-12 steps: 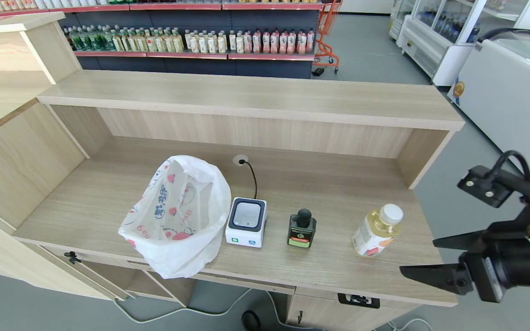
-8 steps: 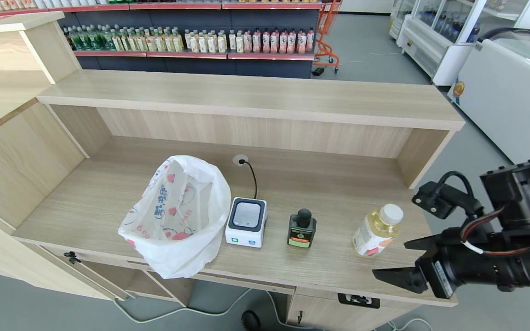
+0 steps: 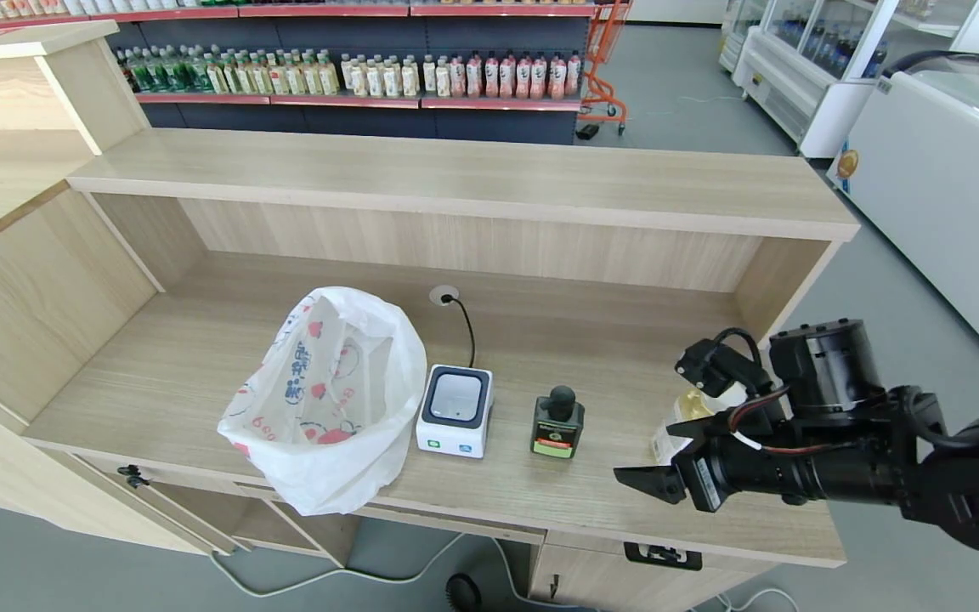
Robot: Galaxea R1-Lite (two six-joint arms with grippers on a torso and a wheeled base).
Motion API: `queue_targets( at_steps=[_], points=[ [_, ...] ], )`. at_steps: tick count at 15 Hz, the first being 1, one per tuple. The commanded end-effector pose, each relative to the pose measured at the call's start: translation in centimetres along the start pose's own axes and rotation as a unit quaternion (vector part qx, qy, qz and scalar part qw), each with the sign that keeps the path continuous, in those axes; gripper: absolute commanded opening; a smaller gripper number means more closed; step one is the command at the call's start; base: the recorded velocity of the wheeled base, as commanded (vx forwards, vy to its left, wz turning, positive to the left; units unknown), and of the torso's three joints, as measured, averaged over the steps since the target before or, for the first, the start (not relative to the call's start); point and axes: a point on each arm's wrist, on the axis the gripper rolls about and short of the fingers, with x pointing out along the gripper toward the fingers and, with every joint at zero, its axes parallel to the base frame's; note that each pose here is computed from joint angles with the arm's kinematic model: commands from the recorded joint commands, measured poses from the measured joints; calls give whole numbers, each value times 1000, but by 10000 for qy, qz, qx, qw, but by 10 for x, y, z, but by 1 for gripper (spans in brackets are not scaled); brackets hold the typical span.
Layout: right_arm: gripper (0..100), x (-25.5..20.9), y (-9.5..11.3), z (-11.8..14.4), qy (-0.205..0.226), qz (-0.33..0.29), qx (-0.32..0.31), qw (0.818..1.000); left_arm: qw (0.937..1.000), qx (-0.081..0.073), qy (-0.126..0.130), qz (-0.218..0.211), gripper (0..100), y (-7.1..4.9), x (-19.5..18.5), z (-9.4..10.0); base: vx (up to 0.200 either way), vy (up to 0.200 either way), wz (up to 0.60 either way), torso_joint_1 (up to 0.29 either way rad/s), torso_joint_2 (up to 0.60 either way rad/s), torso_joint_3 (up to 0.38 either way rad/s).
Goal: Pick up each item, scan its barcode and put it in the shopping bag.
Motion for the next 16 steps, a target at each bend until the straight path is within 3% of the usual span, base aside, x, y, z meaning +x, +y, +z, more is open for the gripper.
queue_targets(
  at_steps=[1,7,16],
  points=[
    [100,22,-3,-10,187,170,-2,9997,10000,-1,3,0,100,0,0,0,0,0,0,0,0,0],
    [100,57,-9,-18,-68,353,-700,9969,10000,-1,3,0,100,0,0,0,0,0,0,0,0,0],
    [100,109,-17,16,-764,478,-1075,9901,10000,-1,-5,0,100,0,0,0,0,0,0,0,0,0]
  ],
)
